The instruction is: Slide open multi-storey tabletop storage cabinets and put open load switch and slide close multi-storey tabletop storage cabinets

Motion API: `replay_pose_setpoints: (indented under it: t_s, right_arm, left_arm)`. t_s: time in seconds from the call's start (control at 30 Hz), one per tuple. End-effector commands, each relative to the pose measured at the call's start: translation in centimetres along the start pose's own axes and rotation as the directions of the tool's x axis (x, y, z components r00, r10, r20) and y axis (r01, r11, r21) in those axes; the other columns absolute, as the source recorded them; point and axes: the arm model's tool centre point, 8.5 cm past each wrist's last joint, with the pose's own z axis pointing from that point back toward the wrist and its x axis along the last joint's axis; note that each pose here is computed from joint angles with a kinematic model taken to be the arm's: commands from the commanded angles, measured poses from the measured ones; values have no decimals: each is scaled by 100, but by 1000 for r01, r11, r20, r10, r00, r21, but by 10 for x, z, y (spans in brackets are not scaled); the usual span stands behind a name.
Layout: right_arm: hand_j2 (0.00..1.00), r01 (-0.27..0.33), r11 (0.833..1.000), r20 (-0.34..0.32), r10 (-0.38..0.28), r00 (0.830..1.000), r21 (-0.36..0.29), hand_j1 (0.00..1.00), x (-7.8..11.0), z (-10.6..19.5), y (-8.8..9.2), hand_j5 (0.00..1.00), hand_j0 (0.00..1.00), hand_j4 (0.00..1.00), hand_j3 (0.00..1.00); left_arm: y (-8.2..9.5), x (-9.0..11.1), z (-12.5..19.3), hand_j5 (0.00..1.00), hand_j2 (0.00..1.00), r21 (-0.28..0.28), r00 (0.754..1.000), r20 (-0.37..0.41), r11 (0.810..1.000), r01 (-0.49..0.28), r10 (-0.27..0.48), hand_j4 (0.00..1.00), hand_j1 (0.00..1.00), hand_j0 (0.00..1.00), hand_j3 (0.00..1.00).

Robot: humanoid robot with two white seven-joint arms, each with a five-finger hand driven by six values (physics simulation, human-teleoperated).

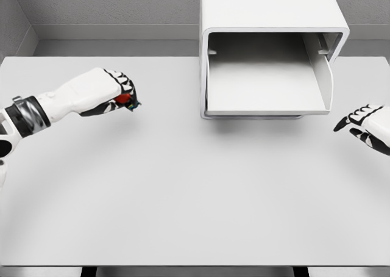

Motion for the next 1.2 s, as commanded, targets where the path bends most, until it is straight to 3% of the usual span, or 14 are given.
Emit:
replay_pose_setpoints:
  t_s: [0.0, 0.47, 0.67, 0.77, 1.17]
  right_arm:
    - [51, 4, 1000, -1, -4, 1000, -2, 51, 0, 0, 0, 51, 51, 51, 51]
    - [53, 11, 1000, 40, -12, 999, 24, 53, 18, 0, 12, 53, 53, 53, 53]
    - [54, 25, 1000, 67, -25, 997, -3, 54, 31, -5, 14, 54, 54, 54, 54]
    - [55, 24, 1000, 90, -23, 996, -1, 55, 40, -5, 14, 55, 55, 55, 55]
    - [55, 38, 999, 102, -37, 994, -8, 55, 46, -6, 17, 55, 55, 55, 55]
  left_arm:
    - [7, 5, 0, 43, 43, 23, 1000, 17, 1000, 2, -3, 43, 43, 43, 43]
    - [22, 31, -4, 43, 43, 95, 996, 90, 995, 10, -18, 43, 43, 43, 43]
    - [32, 45, -6, 43, 43, 131, 992, 119, 991, 28, -44, 43, 43, 43, 43]
    - [36, 50, -8, 43, 43, 156, 990, 140, 988, 11, -33, 43, 43, 43, 43]
    - [48, 60, -16, 43, 43, 226, 979, 202, 973, -49, 3, 43, 43, 43, 43]
